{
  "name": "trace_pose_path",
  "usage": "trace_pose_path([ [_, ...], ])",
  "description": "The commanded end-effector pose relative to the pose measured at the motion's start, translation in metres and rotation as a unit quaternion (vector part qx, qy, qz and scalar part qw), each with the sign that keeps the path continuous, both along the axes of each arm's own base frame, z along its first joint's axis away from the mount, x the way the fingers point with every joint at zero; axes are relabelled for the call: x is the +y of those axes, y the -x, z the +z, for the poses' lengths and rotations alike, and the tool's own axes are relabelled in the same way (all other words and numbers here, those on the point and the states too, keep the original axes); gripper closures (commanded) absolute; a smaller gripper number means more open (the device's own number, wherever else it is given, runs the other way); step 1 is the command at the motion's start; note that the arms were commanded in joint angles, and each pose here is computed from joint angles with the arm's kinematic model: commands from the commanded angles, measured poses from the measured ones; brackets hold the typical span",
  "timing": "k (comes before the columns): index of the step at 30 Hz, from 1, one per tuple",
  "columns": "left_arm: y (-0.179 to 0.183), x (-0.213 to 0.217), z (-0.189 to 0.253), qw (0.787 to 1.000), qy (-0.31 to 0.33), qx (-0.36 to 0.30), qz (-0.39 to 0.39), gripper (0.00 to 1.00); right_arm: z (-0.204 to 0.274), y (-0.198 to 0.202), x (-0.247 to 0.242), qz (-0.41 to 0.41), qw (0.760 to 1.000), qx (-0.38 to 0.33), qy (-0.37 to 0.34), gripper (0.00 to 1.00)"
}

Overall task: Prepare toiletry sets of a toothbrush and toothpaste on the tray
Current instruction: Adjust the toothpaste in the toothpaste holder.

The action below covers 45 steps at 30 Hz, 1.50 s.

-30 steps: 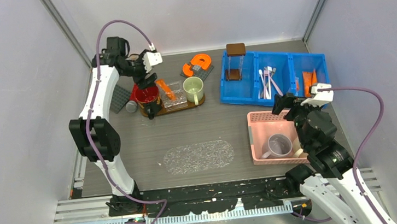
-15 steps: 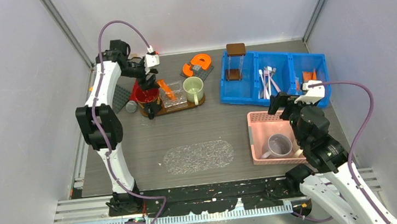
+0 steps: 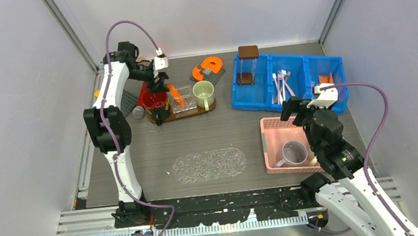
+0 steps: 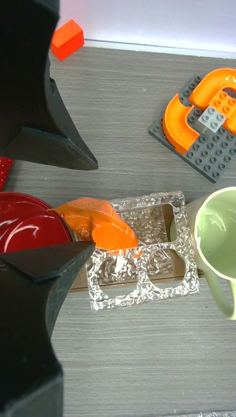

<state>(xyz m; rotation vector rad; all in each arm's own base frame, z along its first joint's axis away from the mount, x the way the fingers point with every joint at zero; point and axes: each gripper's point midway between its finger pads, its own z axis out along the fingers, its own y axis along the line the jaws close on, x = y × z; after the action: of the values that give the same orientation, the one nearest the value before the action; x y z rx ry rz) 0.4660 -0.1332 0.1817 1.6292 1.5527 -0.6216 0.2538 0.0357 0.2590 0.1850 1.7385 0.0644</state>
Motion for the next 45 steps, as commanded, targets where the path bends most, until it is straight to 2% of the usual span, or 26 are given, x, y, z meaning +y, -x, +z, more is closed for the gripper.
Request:
trace_pose_path([
  [1, 0.006, -0.01, 0.014, 0.999, 0.028, -0.004, -0.025, 0.43, 0.008, -0.004, 0.003, 0.006, 1.0, -0.012, 0.001, 0.08],
  [11, 0.008, -0.016, 0.003, 0.999, 0.018, 0.009, -0.034, 0.53, 0.007, -0.005, 0.005, 0.01, 1.0, -0.008, 0.005, 0.08],
  [18, 0.005, -0.019, 0.016, 0.999, 0.028, 0.008, -0.016, 0.53, 0.007, -0.006, 0.008, 0.019, 1.0, -0.007, 0.004, 0.08],
  [22, -0.006, -0.023, 0.034, 0.998, 0.042, 0.006, 0.038, 0.53, 0.01, -0.006, 0.013, 0.03, 1.0, -0.008, 0.0, 0.08],
  [26, -0.026, -0.023, 0.064, 0.986, 0.07, 0.007, 0.152, 0.53, 0.014, -0.005, 0.018, 0.044, 0.999, -0.009, -0.006, 0.07],
  [28, -0.039, -0.022, 0.077, 0.967, 0.087, 0.02, 0.24, 0.53, 0.017, -0.004, 0.02, 0.049, 0.999, -0.01, -0.01, 0.08],
  [30, -0.046, -0.022, 0.089, 0.935, 0.103, 0.044, 0.337, 0.49, 0.019, -0.003, 0.02, 0.05, 0.999, -0.012, -0.013, 0.08],
  [34, -0.04, -0.018, 0.095, 0.863, 0.102, 0.07, 0.49, 0.37, 0.024, 0.002, 0.018, 0.047, 0.998, -0.018, -0.022, 0.08],
  [36, -0.031, -0.017, 0.095, 0.823, 0.101, 0.081, 0.553, 0.3, 0.027, 0.004, 0.017, 0.047, 0.998, -0.023, -0.027, 0.08],
  [37, -0.025, -0.014, 0.093, 0.798, 0.1, 0.09, 0.587, 0.29, 0.029, 0.005, 0.016, 0.047, 0.998, -0.027, -0.029, 0.08],
  [40, -0.008, -0.015, 0.09, 0.737, 0.105, 0.131, 0.655, 0.29, 0.032, 0.008, 0.015, 0.046, 0.998, -0.032, -0.035, 0.07],
  [45, 0.011, -0.018, 0.082, 0.657, 0.113, 0.151, 0.73, 0.26, 0.038, 0.012, 0.011, 0.038, 0.998, -0.04, -0.042, 0.07],
])
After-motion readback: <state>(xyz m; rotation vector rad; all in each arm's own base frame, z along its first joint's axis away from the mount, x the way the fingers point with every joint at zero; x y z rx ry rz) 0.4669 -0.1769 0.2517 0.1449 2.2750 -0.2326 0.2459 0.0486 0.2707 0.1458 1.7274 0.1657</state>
